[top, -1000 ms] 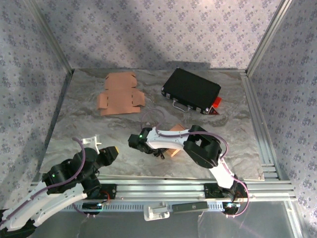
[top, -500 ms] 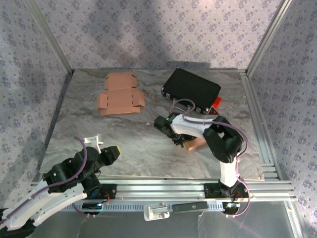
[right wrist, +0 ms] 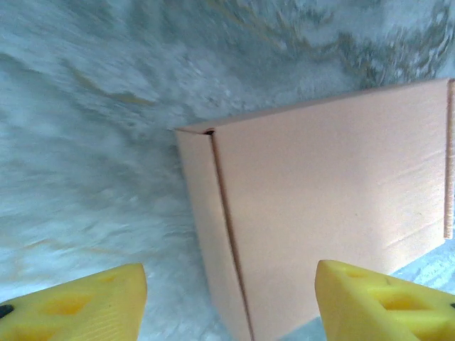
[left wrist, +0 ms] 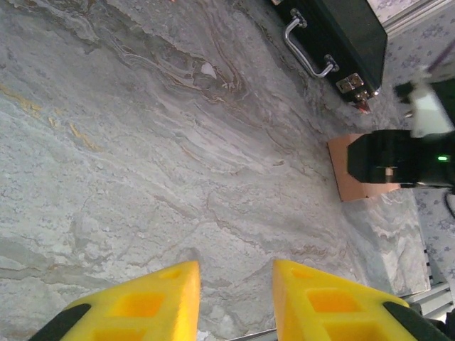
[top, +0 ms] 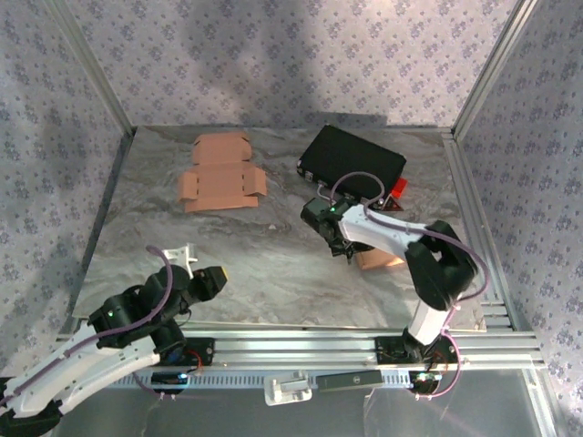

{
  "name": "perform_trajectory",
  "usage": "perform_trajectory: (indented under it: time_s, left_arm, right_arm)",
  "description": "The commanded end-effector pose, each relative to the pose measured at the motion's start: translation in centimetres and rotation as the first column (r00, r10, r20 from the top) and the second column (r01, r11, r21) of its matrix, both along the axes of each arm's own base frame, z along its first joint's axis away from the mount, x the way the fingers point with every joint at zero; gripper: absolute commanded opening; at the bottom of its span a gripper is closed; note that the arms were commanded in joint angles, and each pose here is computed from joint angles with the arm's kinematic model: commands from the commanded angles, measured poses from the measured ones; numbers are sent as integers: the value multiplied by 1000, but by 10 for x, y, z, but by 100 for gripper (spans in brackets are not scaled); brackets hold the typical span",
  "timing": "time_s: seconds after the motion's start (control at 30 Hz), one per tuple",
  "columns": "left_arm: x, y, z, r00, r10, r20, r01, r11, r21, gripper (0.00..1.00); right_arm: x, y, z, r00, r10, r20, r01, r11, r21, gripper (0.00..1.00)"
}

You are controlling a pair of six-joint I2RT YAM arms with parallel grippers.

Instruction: Fold the paper box

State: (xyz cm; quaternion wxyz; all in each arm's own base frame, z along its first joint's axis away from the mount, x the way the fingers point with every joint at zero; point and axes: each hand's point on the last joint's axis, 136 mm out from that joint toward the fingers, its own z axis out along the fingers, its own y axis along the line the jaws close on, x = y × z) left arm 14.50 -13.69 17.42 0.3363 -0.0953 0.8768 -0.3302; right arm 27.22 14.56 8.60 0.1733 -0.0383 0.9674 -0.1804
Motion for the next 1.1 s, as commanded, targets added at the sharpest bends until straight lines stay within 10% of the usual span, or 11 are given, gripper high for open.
perform_trajectory:
  time_s: [0.0, 0.3, 0.63, 0.87, 1.07]
  left_arm:
    - [6, 0, 8, 1000, 6, 30, -6, 1000, 8, 35]
    - [70, -3, 28, 994, 78, -77, -89, 985, -147, 48]
    - [184, 99, 3, 915, 332, -231, -392, 867, -307, 48]
    - [241, 128, -23, 917, 331, -221, -396, 816, -421, 48]
    - [270, 156, -54, 902, 371, -220, -431, 775, -462, 45]
  right_arm:
    - [-3, 13, 40, 991, -24, 131, 4, 988, 152, 66]
    - [-32, 93, 83, 952, -43, 303, -152, 793, 590, 65]
    - [-54, 129, 108, 933, 5, 359, -250, 727, 640, 65]
    - [-66, 126, 114, 925, -16, 379, -276, 656, 702, 65]
    - [-85, 132, 138, 898, -35, 439, -374, 467, 801, 68]
